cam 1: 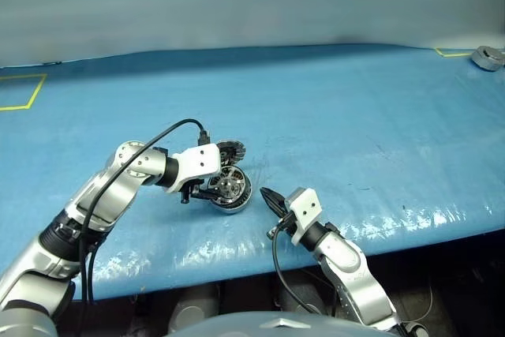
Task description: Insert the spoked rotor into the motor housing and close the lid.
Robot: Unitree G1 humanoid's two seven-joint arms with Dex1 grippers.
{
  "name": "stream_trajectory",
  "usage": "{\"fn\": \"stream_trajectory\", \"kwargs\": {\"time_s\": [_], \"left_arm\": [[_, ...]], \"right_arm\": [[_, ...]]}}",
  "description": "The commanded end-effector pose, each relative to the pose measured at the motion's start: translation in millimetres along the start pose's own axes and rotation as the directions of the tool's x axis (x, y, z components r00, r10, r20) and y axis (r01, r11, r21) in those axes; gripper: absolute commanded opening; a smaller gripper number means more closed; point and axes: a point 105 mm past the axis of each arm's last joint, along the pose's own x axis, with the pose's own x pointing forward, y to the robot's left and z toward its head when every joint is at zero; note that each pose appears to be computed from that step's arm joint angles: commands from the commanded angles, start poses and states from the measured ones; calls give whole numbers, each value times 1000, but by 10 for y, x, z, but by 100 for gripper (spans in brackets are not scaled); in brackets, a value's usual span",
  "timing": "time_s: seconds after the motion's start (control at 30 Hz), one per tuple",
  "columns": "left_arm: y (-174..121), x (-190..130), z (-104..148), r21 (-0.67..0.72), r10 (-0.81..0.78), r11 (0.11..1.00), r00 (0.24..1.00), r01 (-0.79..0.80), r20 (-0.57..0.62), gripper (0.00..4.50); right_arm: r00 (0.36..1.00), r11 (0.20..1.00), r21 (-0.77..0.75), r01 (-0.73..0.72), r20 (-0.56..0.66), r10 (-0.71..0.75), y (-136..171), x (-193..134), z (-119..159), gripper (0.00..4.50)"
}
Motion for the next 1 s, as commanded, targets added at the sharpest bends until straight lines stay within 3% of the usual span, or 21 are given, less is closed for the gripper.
{"fn": "stream_trajectory", "kwargs": {"time_s": [0.03,0.13,0.23,0.33,0.47,0.53,0.63,0.7,1.0], "left_arm": [[66,-52,168,26,24,999,998,-25,56,361],[54,-77,240,9,17,1000,995,-18,97,446],[-5,-96,297,-6,-4,1000,990,5,138,446],[-107,-136,381,-56,-27,998,973,41,228,377],[-263,-171,390,-180,0,981,939,66,344,244],[-321,-166,367,-234,45,971,923,49,382,178],[-429,-153,358,-330,191,944,838,-14,511,75],[-497,-127,308,-363,271,928,819,-83,506,7],[-732,-86,-102,-542,569,780,713,-312,410,3]], "right_arm": [[1000,1000,-9,10,19,-10,-22,10,64,0],[1000,1000,-7,9,8,-9,-20,-12,45,0],[1000,1000,-7,13,5,-13,-27,-23,42,0],[999,999,-3,45,4,-45,-81,-42,65,0],[991,990,37,135,-27,-134,-199,-75,109,0],[989,988,52,143,-33,-142,-208,-67,165,0],[995,994,41,102,-22,-102,-150,18,332,0],[996,996,35,86,-24,-85,-124,74,406,0],[994,1000,-24,12,-107,-15,82,431,442,0]]}}
